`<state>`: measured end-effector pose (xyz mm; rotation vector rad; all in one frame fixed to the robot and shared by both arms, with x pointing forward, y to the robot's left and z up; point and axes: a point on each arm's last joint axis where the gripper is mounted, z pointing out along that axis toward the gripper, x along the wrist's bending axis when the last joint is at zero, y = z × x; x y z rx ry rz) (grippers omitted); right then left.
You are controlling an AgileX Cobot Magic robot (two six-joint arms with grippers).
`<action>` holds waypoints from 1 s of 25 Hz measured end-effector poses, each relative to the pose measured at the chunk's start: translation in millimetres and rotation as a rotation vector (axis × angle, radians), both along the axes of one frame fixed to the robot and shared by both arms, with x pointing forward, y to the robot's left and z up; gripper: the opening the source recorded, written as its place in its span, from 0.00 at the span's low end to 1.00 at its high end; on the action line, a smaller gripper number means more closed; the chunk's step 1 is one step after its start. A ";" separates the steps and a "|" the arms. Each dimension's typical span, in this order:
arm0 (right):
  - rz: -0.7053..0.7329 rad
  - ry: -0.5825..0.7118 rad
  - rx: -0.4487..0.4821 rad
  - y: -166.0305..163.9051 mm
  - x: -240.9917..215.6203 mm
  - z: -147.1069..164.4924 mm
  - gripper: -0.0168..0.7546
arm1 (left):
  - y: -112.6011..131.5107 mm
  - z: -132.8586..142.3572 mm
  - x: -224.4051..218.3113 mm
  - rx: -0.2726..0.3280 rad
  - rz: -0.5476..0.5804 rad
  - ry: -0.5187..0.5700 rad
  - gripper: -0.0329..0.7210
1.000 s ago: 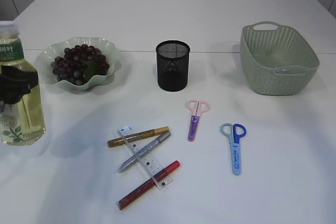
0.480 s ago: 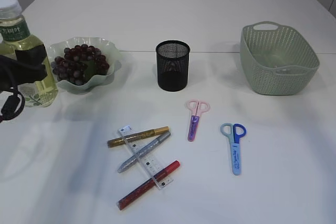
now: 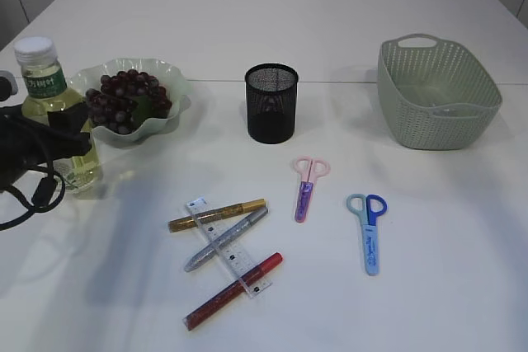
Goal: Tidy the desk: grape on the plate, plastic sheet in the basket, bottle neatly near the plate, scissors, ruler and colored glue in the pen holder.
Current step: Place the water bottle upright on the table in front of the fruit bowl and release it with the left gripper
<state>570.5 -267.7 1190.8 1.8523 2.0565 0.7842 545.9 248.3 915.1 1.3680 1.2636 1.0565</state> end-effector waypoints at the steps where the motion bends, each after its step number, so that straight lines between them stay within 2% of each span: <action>1: 0.001 -0.001 -0.003 -0.2 0.0 0.0 0.65 | -0.4 -1.5 1.7 0.000 0.000 0.002 0.62; 11: -0.003 -0.002 -0.025 -2.0 0.2 -0.4 0.65 | -4.5 -9.0 22.9 -0.002 0.002 -0.011 0.62; 16: -0.003 -0.002 -0.031 -2.5 0.2 -0.5 0.65 | -6.6 -22.5 32.7 0.000 0.002 0.010 0.62; 25: -0.004 -0.002 -0.034 -2.7 0.3 -0.5 0.65 | -8.1 -28.1 37.0 0.002 -0.006 -0.015 0.62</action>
